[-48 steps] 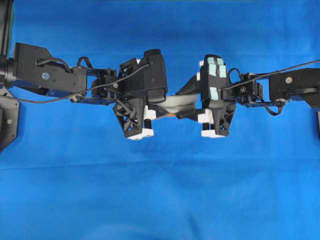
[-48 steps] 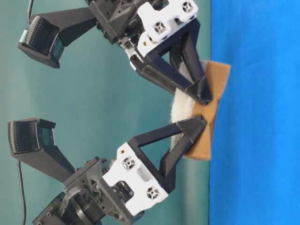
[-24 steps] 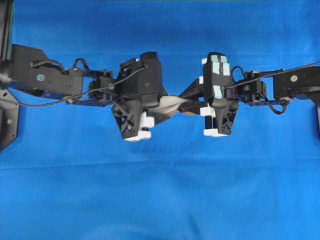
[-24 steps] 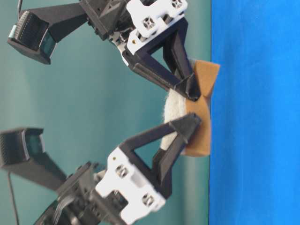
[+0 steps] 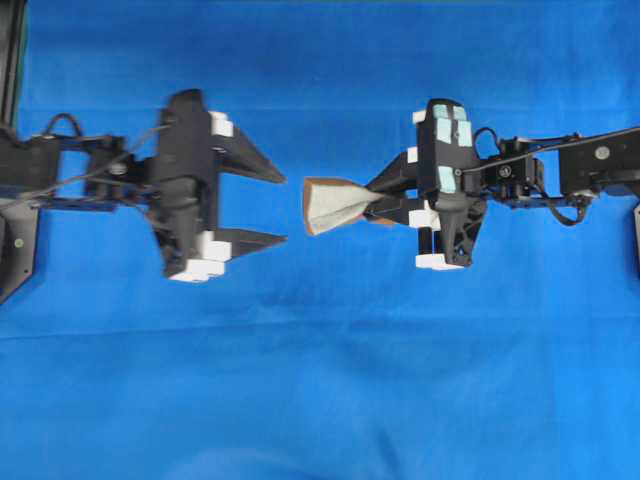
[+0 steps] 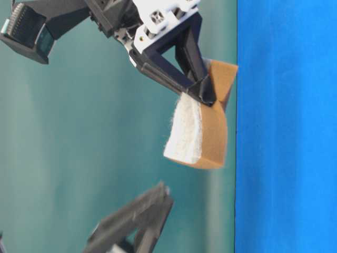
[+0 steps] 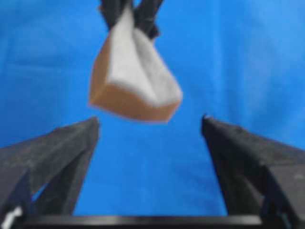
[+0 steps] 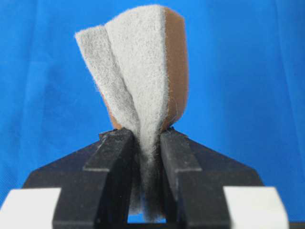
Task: Hand over the sponge with the left arm and wipe it with the right arm.
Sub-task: 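Open the left gripper and pull the sponge away with the right gripper, then rub the held sponge back and forth over the table with the right gripper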
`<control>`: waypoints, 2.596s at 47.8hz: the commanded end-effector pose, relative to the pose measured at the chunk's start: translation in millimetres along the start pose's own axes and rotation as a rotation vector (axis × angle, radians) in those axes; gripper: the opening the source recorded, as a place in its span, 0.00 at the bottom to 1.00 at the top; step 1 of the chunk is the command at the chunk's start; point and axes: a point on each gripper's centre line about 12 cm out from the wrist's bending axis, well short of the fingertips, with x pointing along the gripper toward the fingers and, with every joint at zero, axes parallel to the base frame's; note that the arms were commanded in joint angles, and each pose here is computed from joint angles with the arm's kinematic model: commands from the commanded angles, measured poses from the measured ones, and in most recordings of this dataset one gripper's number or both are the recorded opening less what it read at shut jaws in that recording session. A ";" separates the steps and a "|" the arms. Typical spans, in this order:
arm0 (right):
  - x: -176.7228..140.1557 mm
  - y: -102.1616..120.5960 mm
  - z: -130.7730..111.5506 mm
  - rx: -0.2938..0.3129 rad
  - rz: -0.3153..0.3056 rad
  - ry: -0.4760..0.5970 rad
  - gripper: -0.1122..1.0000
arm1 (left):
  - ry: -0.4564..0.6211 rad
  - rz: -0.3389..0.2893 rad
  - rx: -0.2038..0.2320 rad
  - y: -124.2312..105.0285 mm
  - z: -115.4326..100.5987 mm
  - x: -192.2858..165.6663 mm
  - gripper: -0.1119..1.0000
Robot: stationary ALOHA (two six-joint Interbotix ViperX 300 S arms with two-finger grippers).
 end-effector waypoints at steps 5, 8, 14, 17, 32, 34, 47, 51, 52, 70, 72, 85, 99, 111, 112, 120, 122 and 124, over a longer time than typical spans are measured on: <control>-6.8 -0.5 9.6 0.003 -0.001 -0.029 0.30 | -0.098 -0.005 -0.001 -1.0 5.2 -26.6 0.86; -6.8 -0.5 9.4 0.005 -0.001 -0.028 0.30 | -0.110 -0.006 -0.002 -0.9 4.8 -30.7 0.86; -6.0 -0.4 8.6 0.009 -0.001 -0.025 0.30 | -0.115 -0.006 -0.001 -0.9 5.1 -32.2 0.86; -3.9 -0.3 6.6 0.011 -0.001 -0.017 0.30 | -0.110 -0.006 -0.001 -0.9 4.2 -31.4 0.86; 44.0 1.9 -42.9 0.043 0.002 0.124 0.30 | -0.110 -0.004 0.000 -0.4 4.2 -31.4 0.85; 50.8 2.2 -50.3 0.049 0.001 0.135 0.30 | -0.112 -0.006 0.001 -0.9 4.4 -31.5 0.85; 78.1 3.6 -87.9 0.094 -0.009 0.209 0.30 | -0.107 -0.006 0.001 -0.8 2.9 -31.4 0.85; 78.4 2.4 -89.6 0.097 -0.011 0.214 0.30 | -0.107 -0.005 0.003 -0.8 2.9 -31.4 0.85; 78.8 1.8 -89.6 0.098 -0.013 0.214 0.30 | -0.107 -0.005 0.003 -0.8 2.9 -31.4 0.85; 60.1 -75.2 -100.4 0.176 -0.171 0.199 0.30 | -0.103 -0.005 0.003 -0.8 2.2 -31.0 0.85; 56.8 -86.1 -100.9 0.180 -0.194 0.186 0.30 | -0.104 -0.005 0.003 -0.8 2.4 -31.0 0.85; 50.2 -120.8 -99.9 0.194 -0.261 0.163 0.30 | -0.104 -0.005 0.003 -0.8 2.4 -31.0 0.85; 61.9 -67.5 -94.5 0.162 -0.149 0.189 0.30 | -0.103 -0.005 0.004 -0.8 2.2 -31.0 0.85; 68.5 19.6 -83.5 0.129 0.022 0.211 0.29 | -0.101 -0.005 0.006 -0.8 2.1 -31.0 0.85; 68.5 28.3 -82.1 0.130 0.039 0.209 0.29 | -0.101 -0.005 0.006 -0.8 2.1 -31.0 0.85; 66.7 67.7 -75.9 0.137 0.115 0.199 0.29 | -0.101 -0.005 0.006 -0.8 2.1 -31.0 0.85; 65.9 77.4 -74.0 0.135 0.134 0.196 0.29 | -0.103 -0.005 0.004 -0.8 2.2 -31.0 0.85; 65.3 84.0 -72.6 0.132 0.147 0.193 0.29 | -0.101 -0.005 0.004 -0.8 2.1 -31.0 0.85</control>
